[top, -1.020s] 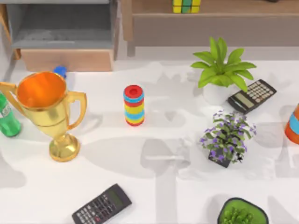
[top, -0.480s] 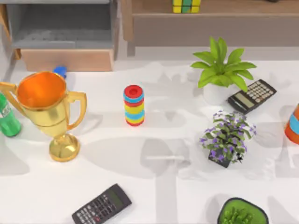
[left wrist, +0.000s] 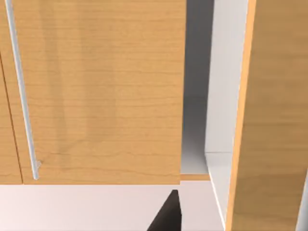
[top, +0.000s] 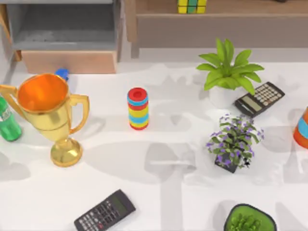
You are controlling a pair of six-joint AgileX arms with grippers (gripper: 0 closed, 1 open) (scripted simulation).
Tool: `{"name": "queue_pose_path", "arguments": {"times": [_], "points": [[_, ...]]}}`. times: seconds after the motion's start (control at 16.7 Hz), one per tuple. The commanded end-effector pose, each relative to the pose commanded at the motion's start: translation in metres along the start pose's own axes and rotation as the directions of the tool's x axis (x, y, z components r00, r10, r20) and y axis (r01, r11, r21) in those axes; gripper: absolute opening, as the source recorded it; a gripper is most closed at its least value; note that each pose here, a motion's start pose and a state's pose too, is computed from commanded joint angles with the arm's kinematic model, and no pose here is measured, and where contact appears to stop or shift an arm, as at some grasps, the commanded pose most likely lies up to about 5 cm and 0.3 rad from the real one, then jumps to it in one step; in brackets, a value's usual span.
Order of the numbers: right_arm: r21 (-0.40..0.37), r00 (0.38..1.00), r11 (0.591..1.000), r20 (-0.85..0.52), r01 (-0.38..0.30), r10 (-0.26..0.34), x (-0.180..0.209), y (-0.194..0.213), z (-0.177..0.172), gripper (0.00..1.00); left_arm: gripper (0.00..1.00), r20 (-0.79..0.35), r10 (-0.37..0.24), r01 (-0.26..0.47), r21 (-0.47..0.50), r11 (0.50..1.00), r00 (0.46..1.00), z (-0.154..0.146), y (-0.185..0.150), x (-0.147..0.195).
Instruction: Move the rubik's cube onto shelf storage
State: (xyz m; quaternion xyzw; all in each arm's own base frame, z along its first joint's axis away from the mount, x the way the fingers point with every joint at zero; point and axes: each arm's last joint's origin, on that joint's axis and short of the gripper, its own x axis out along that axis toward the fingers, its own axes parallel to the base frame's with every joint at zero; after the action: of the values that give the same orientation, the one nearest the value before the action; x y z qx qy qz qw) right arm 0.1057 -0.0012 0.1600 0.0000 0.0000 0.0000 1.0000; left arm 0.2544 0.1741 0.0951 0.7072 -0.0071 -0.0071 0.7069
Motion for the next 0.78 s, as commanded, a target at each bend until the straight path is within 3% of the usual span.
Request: {"name": "queue_pose_path", "arguments": {"times": [0.3, 0.78], "points": [[0.000, 1.000, 1.000, 0.000, 0.000, 0.000, 0.0000, 0.0000, 0.0000, 1.00, 0.02, 0.000, 0.000, 0.000, 0.000, 1.000, 1.000, 0.0000, 0.0000, 0.0000], [0.000, 1.000, 1.000, 0.000, 0.000, 0.000, 0.0000, 0.0000, 0.0000, 1.00, 0.00, 0.000, 0.000, 0.000, 0.000, 1.000, 1.000, 0.0000, 0.0000, 0.0000]]}}
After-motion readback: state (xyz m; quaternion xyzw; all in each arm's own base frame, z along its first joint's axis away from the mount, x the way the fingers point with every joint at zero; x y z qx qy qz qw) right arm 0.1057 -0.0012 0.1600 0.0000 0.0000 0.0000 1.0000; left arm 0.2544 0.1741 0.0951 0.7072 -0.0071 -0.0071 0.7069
